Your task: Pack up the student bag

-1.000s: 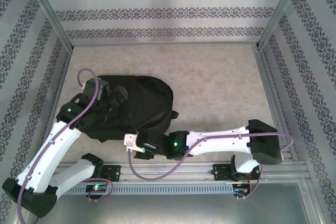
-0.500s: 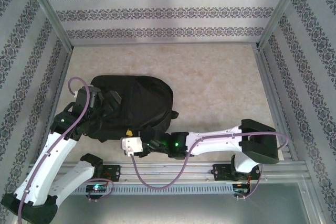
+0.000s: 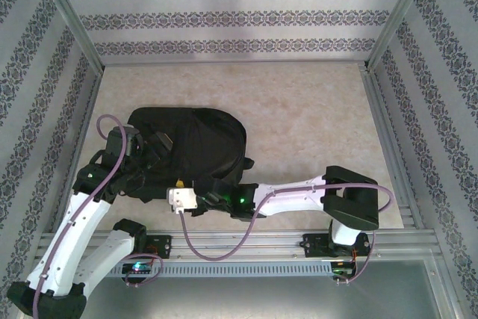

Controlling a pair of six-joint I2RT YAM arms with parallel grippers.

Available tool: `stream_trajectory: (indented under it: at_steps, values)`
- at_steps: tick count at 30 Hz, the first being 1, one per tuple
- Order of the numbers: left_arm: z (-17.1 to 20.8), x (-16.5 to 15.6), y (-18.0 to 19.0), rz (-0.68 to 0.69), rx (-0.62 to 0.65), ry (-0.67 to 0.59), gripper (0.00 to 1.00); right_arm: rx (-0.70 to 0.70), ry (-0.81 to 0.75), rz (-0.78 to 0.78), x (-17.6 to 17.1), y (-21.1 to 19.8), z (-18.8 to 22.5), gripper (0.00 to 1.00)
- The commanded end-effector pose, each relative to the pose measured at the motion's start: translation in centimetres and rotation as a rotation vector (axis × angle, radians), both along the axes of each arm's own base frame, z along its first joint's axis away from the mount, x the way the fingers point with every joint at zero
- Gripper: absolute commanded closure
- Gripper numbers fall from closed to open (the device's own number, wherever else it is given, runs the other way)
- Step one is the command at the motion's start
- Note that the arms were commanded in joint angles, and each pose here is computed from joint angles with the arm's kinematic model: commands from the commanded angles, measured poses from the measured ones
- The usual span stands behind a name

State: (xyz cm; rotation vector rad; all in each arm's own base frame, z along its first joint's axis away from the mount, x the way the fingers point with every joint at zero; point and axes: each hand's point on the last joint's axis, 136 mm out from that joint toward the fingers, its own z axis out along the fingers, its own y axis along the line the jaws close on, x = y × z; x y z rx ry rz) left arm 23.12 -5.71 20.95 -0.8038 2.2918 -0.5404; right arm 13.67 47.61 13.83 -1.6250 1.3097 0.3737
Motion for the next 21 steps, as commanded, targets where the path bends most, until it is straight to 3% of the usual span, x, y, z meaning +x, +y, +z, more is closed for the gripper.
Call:
stream_trajectory:
  at_steps: [1,6,13,18,21]
  values:
    - [0.7,0.6,-0.2,-0.018,-0.022,-0.044,0.04,0.036,-0.017,-0.029,0.9,1.0,0.8,0.58]
    - [0.6,0.5,0.1,-0.013,-0.018,-0.046,0.04,0.028,-0.024,-0.069,2.0,0.6,0.1,0.67]
    - [0.4,0.5,0.5,-0.006,-0.007,-0.041,0.04,0.050,-0.016,-0.106,2.8,-0.5,0.7,0.99]
    - [0.0,0.0,0.4,-0.011,-0.016,-0.012,0.04,0.133,0.052,-0.111,2.6,-1.7,2.6,1.00]
    - [-1.3,-1.4,1.1,0.053,-0.023,0.074,0.01,0.209,0.119,-0.156,3.3,-2.8,4.0,1.00]
